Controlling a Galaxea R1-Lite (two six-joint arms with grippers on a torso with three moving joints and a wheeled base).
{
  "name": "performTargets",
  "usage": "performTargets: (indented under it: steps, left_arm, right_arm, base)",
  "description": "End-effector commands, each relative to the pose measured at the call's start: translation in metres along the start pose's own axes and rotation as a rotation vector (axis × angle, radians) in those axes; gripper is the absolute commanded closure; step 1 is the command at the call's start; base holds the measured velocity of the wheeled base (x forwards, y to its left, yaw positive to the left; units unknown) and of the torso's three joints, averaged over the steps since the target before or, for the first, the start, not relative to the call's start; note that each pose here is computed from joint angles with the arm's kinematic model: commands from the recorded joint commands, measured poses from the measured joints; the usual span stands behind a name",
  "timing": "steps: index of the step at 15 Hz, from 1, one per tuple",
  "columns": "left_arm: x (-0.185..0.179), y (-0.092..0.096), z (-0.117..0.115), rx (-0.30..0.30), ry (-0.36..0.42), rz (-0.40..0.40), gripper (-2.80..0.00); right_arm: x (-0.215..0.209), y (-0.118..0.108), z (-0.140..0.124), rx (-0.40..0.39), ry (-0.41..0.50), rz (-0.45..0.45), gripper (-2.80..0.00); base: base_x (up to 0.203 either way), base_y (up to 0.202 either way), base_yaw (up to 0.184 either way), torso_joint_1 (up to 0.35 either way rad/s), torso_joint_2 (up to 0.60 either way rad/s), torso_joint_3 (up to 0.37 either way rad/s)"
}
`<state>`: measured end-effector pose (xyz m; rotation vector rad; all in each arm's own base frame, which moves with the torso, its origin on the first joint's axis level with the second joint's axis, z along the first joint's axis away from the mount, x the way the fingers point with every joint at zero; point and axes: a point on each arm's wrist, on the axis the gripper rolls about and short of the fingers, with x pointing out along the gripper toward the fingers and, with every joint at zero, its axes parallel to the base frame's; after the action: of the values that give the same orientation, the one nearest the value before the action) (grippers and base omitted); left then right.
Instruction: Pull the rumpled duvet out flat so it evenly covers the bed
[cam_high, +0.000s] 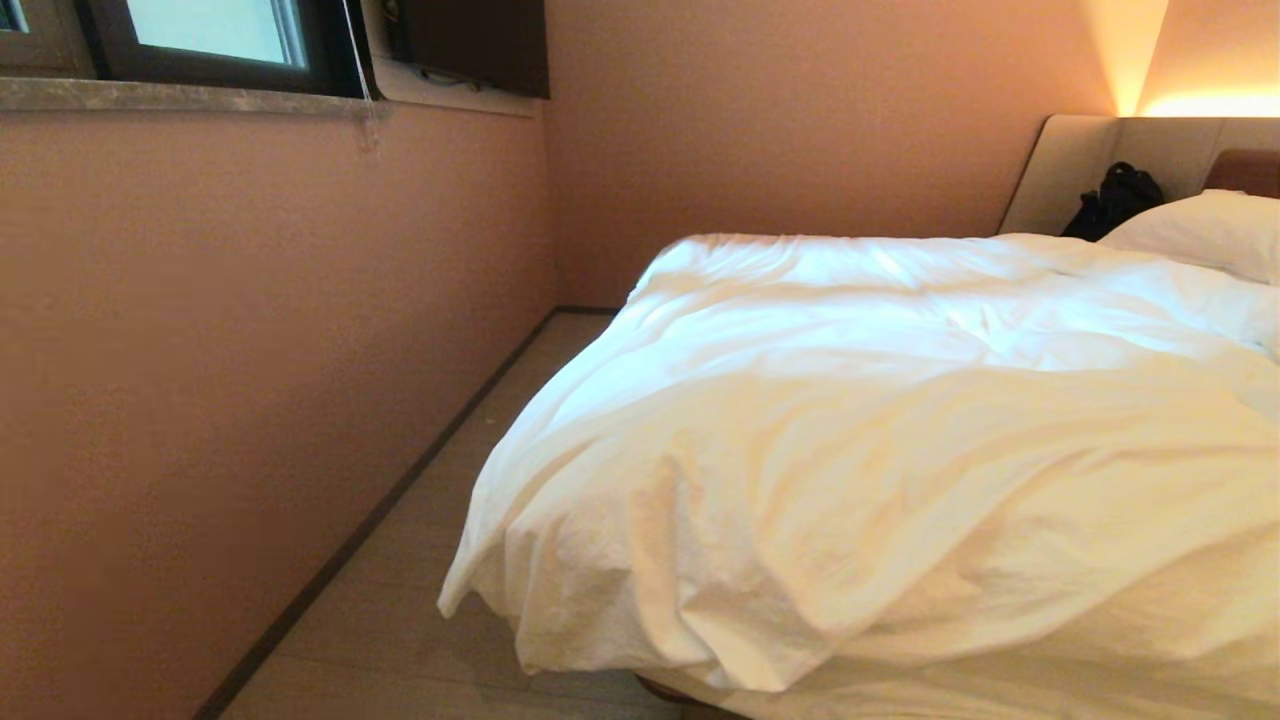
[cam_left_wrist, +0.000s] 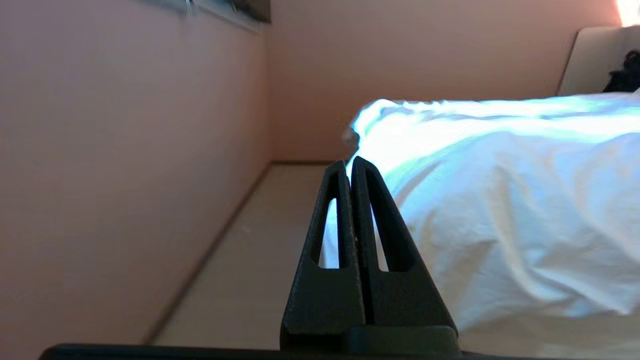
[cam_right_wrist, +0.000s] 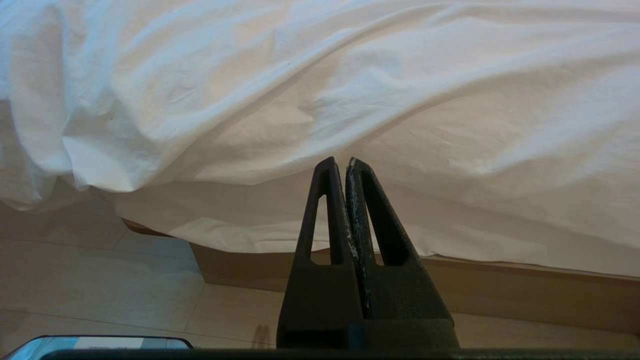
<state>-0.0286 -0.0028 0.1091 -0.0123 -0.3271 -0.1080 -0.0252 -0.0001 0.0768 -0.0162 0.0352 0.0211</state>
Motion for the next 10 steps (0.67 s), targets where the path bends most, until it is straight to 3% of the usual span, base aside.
performTargets:
  steps: [1, 5, 10]
  left_arm:
    - [0.000, 0.000, -0.002, -0.019, 0.011, 0.000, 0.00]
    - [-0.002, 0.000, -0.020, -0.051, 0.192, 0.001, 0.00]
    - [-0.003, 0.001, -0.024, -0.085, 0.246, 0.029, 0.00]
  right_arm:
    - [0.000, 0.000, 0.000, -0.001, 0.001, 0.001, 0.00]
    - [0.000, 0.000, 0.000, -0.001, 0.001, 0.001, 0.00]
    - [0.000, 0.000, 0.000, -0.001, 0.001, 0.002, 0.00]
  base:
    - [0.000, 0.000, 0.000, 0.000, 0.00, 0.000]
    - [0.000, 0.000, 0.000, 0.000, 0.00, 0.000]
    - [0.000, 0.000, 0.000, 0.000, 0.00, 0.000]
